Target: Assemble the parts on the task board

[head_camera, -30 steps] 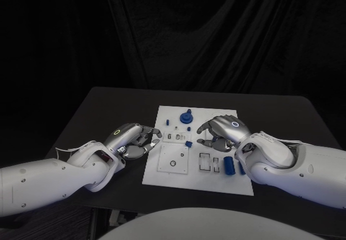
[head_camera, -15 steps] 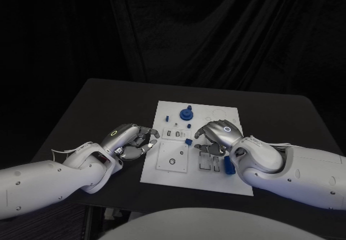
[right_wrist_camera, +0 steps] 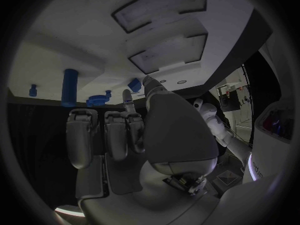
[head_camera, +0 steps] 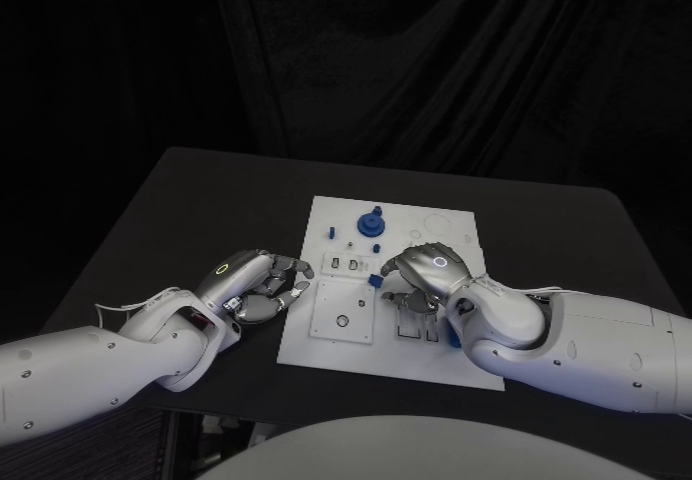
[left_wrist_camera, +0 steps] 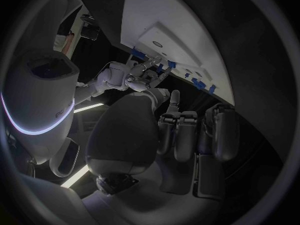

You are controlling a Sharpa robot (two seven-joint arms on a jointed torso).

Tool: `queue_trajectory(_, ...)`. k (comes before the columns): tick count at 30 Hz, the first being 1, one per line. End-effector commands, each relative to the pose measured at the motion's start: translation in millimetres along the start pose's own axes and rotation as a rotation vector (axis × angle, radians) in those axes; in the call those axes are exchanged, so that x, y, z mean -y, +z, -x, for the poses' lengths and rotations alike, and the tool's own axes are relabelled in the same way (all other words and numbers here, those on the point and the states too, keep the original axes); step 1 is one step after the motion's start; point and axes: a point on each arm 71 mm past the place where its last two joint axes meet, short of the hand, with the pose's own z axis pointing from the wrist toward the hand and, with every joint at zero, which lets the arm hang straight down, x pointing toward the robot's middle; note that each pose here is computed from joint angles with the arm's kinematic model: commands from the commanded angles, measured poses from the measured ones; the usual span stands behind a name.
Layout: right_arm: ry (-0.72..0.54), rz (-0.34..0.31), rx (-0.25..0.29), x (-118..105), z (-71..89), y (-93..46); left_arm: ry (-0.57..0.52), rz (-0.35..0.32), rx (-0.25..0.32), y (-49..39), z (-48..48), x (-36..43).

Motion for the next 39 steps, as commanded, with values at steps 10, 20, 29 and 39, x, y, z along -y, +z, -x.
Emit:
queue_trajectory(10,-0.067,-0.014,0.032,-6.8,-4.2,7.3,-0.012,0.013,-0.023,0.9,-1.8,0.3)
queue_trajectory(20,-0.105,-0.009,0.034,-9.6,-12.1,10.2,-0.015,0.017,-0.030,1.0,-2.5,0.6)
queue_trajectory(29,-0.110,-0.003,0.035,-10.1,-15.4,12.8,-0.019,0.016,-0.036,2.2,-3.8,1.5)
queue_trajectory(39,-0.077,0.016,0.107,-8.4,-11.2,12.5,-0.020,0.014,-0.038,3.6,-5.1,2.2)
